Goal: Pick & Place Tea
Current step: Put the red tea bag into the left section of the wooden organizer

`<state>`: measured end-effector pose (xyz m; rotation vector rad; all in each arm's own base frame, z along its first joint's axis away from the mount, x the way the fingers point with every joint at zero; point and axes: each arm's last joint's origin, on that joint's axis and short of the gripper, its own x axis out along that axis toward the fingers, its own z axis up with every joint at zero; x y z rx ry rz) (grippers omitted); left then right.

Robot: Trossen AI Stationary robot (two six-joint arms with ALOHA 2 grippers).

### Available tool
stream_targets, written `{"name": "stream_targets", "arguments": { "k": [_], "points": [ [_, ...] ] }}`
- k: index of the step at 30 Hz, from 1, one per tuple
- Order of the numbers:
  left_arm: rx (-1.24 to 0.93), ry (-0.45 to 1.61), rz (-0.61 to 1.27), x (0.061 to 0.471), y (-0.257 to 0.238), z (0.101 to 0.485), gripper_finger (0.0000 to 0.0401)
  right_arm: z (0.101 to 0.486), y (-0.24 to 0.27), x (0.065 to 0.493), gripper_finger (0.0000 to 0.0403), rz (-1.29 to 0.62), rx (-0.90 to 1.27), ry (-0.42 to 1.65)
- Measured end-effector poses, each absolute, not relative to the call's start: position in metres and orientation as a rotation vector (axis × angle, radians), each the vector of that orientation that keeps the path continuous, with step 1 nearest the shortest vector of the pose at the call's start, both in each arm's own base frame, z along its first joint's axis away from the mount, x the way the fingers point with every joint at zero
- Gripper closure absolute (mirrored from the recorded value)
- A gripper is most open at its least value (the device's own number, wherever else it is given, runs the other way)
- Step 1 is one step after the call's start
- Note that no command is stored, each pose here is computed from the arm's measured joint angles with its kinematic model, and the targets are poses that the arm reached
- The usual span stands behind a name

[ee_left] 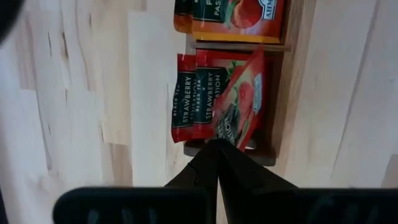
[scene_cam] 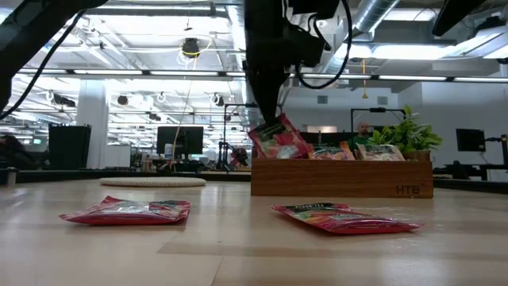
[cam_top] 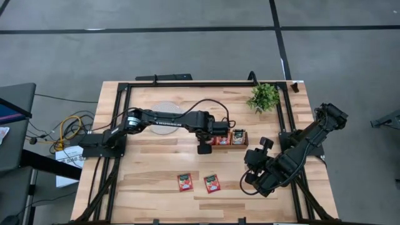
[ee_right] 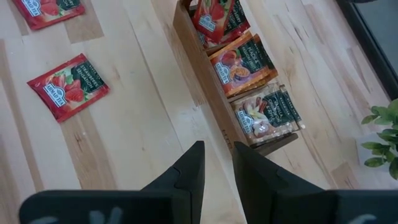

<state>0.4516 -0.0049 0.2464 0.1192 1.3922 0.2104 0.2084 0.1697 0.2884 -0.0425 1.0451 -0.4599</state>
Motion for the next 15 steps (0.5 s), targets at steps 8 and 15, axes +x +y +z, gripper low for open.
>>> {"name": "stream_targets", "arguments": {
  "k": [8,15],
  "points": [
    [0.129,1.359,0.228,0.455,-0.0015,0.2466,0.0401,0.2884,0.1698,0.2084,0.0327,-0.46,-0.043,1.045],
    [0.13,1.351,0.227,0.4557,-0.0017,0.2469,0.0401,0.2884,0.1697,0.2084,0.0327,-0.46,-0.043,1.046]
  ]
}}
